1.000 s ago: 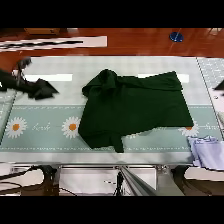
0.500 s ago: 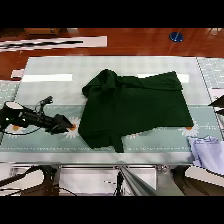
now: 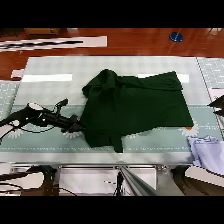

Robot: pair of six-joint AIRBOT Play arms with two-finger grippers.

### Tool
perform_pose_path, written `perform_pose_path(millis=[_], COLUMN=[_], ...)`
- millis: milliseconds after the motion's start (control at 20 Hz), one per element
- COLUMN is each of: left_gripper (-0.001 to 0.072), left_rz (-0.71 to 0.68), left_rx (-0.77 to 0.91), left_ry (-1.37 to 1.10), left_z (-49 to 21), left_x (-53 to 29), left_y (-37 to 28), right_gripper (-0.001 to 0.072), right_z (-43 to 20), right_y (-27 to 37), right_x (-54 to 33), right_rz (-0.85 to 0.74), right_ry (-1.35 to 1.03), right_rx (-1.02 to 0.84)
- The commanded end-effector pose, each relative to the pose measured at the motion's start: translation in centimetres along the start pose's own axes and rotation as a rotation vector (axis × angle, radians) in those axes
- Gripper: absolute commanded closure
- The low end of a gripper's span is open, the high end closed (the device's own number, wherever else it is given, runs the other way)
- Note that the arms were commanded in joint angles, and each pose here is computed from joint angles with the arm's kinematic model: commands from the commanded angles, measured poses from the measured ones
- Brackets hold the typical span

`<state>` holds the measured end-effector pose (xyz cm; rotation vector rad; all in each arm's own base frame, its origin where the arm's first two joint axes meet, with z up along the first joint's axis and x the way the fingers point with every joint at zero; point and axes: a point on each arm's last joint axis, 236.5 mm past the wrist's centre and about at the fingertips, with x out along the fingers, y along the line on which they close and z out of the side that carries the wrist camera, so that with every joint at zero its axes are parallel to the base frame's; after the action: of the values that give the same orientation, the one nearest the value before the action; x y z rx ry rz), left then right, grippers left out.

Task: Fold the shirts.

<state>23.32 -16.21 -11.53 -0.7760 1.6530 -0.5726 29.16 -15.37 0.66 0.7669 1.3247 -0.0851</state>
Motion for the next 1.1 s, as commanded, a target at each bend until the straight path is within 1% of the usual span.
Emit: perform_pose_path(millis=[0, 100, 150, 200, 400, 700, 900, 1050], left_gripper=[0.0682, 0.0682, 0.0683, 0.0683, 0.0682, 0.0682, 0.0682, 0.0682], left_rz=[-0.007, -0.016, -0.021, -0.022, -0.036, -0.089, -0.093, -0.093], left_rx=[-0.011, -0.011, 0.003, 0.003, 0.000, 0.008, 0.002, 0.002], left_ry=[-0.025, -0.010, -0.002, 0.001, -0.009, -0.044, -0.062, -0.062], left_z=[0.9, 0.6, 0.4, 0.3, 0.6, 1.4, 1.8, 1.8], left_x=[0.3, 0.3, 0.3, 0.3, 0.2, 0.1, 0.1, 0.1], left_y=[-0.4, -0.5, -0.6, -0.7, -1.0, -2.3, -2.4, -2.4], right_gripper=[0.0171, 0.0117, 0.0116, 0.0116, 0.0117, 0.0126, 0.0126, 0.0127], right_z=[-0.1, -0.7, -1.1, -1.5, -2.8, -4.6, -4.6, -4.0], right_y=[0.0, -2.0, -3.2, -3.6, -2.2, -3.3, -3.8, -3.2], right_x=[0.0, -0.1, 0.0, 0.3, 2.9, 6.9, 7.8, 8.1], right_rz=[0.000, -0.082, -0.129, -0.130, 0.024, 0.066, 0.055, 0.085], right_ry=[0.004, 0.029, 0.044, 0.050, 0.074, 0.140, 0.120, 0.093], right_rx=[0.001, -0.001, 0.007, 0.021, 0.068, 0.107, 0.122, 0.141])
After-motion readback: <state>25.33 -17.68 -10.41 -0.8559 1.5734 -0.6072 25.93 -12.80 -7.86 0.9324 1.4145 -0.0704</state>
